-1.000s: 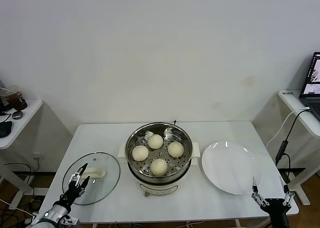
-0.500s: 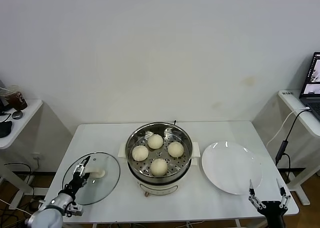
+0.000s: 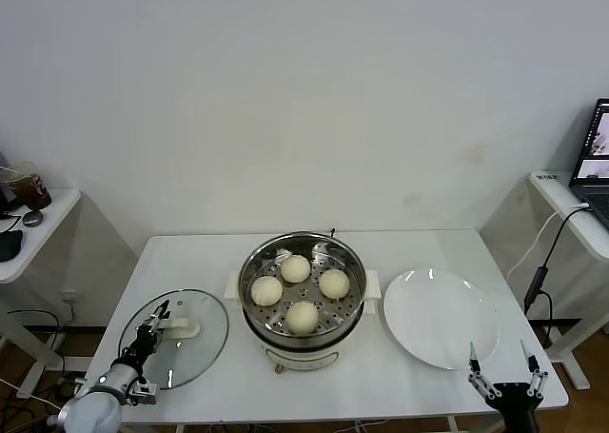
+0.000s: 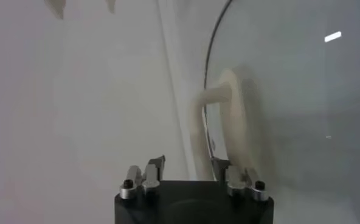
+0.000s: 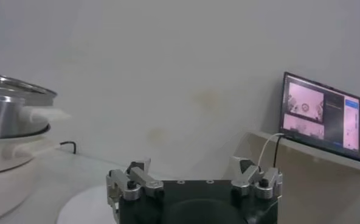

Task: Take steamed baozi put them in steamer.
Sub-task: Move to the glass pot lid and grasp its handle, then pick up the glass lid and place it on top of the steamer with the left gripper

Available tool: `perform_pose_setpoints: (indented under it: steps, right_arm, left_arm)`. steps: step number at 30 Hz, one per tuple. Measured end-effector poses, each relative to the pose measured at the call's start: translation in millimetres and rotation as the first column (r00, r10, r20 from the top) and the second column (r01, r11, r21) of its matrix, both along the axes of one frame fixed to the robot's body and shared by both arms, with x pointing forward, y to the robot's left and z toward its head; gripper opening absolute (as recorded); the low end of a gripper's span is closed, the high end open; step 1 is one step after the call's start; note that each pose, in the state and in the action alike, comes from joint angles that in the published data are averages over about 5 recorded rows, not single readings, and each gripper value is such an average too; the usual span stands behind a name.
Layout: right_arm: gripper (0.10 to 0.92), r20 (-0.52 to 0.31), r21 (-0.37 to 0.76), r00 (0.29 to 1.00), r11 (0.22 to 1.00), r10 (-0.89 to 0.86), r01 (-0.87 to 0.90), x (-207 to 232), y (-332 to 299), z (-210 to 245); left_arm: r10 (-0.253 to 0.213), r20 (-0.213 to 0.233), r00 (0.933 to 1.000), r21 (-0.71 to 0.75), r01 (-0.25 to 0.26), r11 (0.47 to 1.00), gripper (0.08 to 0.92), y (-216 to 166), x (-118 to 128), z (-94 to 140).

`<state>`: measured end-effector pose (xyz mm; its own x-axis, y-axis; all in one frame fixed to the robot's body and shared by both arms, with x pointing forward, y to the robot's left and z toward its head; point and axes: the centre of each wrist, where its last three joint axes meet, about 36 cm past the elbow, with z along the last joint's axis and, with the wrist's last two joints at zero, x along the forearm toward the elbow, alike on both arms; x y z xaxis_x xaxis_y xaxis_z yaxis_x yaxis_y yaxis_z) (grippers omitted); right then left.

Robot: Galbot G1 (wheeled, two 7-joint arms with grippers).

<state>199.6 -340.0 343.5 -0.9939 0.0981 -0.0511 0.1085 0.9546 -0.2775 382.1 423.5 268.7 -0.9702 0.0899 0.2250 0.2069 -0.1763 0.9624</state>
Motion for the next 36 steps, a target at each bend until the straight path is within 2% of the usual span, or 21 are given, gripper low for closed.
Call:
perform_pose_setpoints:
  steps: [6, 9, 15, 19, 24, 30, 36]
  right_arm:
    - [0.823, -0.003, -0.001, 1.000, 1.000, 0.011, -0.011, -0.4, 3.3, -1.9]
    - [0.823, -0.004, -0.003, 1.000, 1.000, 0.019, -0.019, -0.4, 5.3, -2.9]
    - [0.823, -0.009, -0.006, 0.999, 0.999, 0.033, -0.033, 0.1, 9.1, -6.4]
    - [0.823, -0.011, -0.004, 0.999, 0.999, 0.042, -0.042, 1.4, 12.2, -8.1]
    - [0.823, -0.017, 0.002, 0.998, 0.998, 0.058, -0.058, 4.7, 16.6, -11.5]
    - [0.823, -0.036, 0.014, 0.995, 0.996, 0.089, -0.088, 7.2, 23.5, -15.1]
    - [0.823, -0.055, 0.033, 0.992, 0.994, 0.110, -0.109, 9.8, 32.5, -19.7]
  left_arm:
    - [0.014, 0.011, 0.9998, -0.008, -0.014, 1.000, 0.256, 3.1, -1.8, 0.0]
    - [0.019, 0.024, 0.9995, -0.017, -0.018, 1.000, 0.199, 4.6, -3.1, 3.0]
    - [0.025, 0.068, 0.9974, -0.028, -0.023, 0.999, 0.180, 4.9, -11.1, 13.1]
    - [0.034, 0.117, 0.9926, -0.035, -0.030, 0.999, 0.178, 4.7, -21.7, 28.0]
    - [0.061, 0.182, 0.9813, -0.039, -0.055, 0.998, 0.178, 4.9, -34.1, 58.4]
    - [0.109, 0.237, 0.9655, -0.070, -0.095, 0.993, 0.178, -3.9, -33.6, 113.3]
    - [0.120, 0.268, 0.9559, -0.142, -0.084, 0.986, 0.178, -40.2, -24.3, 169.0]
